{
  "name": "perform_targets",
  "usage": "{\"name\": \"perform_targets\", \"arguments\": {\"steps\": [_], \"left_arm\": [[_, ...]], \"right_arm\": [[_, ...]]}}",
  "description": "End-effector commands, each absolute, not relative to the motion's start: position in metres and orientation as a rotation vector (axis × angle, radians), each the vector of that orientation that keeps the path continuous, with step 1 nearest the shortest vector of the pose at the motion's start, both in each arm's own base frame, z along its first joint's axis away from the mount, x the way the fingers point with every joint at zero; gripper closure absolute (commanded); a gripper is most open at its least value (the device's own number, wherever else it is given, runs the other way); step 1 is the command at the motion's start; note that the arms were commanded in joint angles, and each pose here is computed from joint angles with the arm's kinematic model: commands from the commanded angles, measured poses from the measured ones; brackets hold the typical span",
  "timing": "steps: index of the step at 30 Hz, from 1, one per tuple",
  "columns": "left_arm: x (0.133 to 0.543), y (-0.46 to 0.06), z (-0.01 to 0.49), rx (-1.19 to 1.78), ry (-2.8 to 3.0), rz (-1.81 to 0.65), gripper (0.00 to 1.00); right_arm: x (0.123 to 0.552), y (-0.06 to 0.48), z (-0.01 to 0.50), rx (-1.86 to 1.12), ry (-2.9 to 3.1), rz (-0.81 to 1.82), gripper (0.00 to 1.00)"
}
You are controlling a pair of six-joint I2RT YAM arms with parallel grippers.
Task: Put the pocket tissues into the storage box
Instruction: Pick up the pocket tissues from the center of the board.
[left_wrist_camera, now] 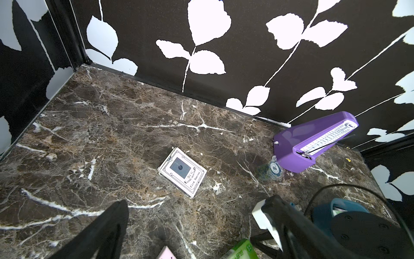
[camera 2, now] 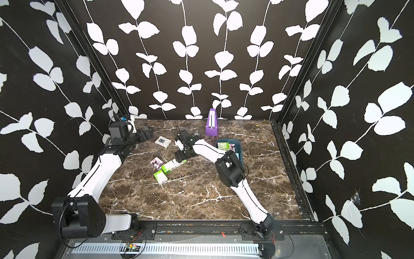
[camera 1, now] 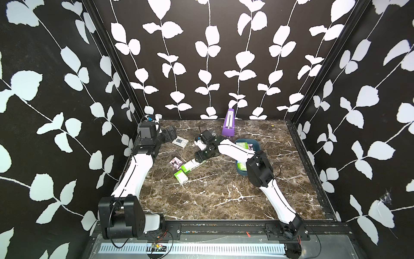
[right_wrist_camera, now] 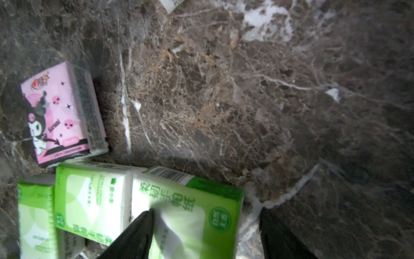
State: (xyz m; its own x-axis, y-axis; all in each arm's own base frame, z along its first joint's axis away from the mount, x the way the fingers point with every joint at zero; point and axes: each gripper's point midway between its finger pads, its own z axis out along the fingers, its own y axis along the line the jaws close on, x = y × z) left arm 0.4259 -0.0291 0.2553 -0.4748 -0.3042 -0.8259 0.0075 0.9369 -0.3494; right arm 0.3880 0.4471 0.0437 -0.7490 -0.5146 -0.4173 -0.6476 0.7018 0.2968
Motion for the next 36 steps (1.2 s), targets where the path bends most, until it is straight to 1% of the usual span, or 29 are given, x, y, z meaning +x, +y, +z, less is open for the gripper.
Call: {"name": "perform_targets", "arguments": {"steps": [1, 5, 7, 8, 9, 12, 13, 17, 21, 28, 32, 36], "left_arm": [[0.421, -0.026, 0.268, -0.194, 2.004, -0.353, 0.01], [0.419, -0.025, 0.268, -0.190, 2.005, -0.340, 0.01], [0.419, -0.025, 0.268, -0.188, 2.007, -0.333, 0.01], [0.419, -0.025, 0.268, -0.188, 2.007, -0.332, 0.01], [0.419, -0.024, 0.267, -0.189, 2.008, -0.329, 0.01], [0.419, -0.024, 0.267, -0.189, 2.007, -0.328, 0.01], [0.419, -0.024, 0.267, -0.190, 2.007, -0.327, 0.01], [0.418, -0.024, 0.268, -0.184, 2.007, -0.322, 0.01], [0.418, -0.023, 0.270, -0.186, 2.004, -0.321, 0.01], [0.419, -0.024, 0.272, -0.186, 2.000, -0.325, 0.01], [0.420, -0.025, 0.272, -0.191, 1.995, -0.338, 0.01], [0.423, -0.027, 0.272, -0.193, 1.991, -0.358, 0.01]], "right_arm": [[0.381, 0.454, 0.042, -0.935, 2.628, 0.640, 0.30], [0.374, 0.452, 0.038, -0.951, 2.648, 0.622, 0.41], [0.372, 0.449, 0.036, -0.960, 2.660, 0.605, 0.48], [0.370, 0.447, 0.034, -0.966, 2.667, 0.594, 0.54], [0.368, 0.445, 0.032, -0.969, 2.673, 0.586, 0.62], [0.364, 0.440, 0.025, -0.967, 2.696, 0.560, 0.92], [0.364, 0.437, 0.024, -0.961, 2.704, 0.545, 1.00], [0.367, 0.429, 0.024, -0.936, 2.700, 0.495, 1.00], [0.377, 0.429, 0.043, -0.879, 2.650, 0.533, 1.00], [0.398, 0.423, 0.113, -0.744, 2.464, 0.721, 1.00], [0.415, 0.391, 0.152, -0.617, 2.394, 0.763, 1.00], [0.427, 0.338, 0.176, -0.497, 2.375, 0.715, 1.00]]}}
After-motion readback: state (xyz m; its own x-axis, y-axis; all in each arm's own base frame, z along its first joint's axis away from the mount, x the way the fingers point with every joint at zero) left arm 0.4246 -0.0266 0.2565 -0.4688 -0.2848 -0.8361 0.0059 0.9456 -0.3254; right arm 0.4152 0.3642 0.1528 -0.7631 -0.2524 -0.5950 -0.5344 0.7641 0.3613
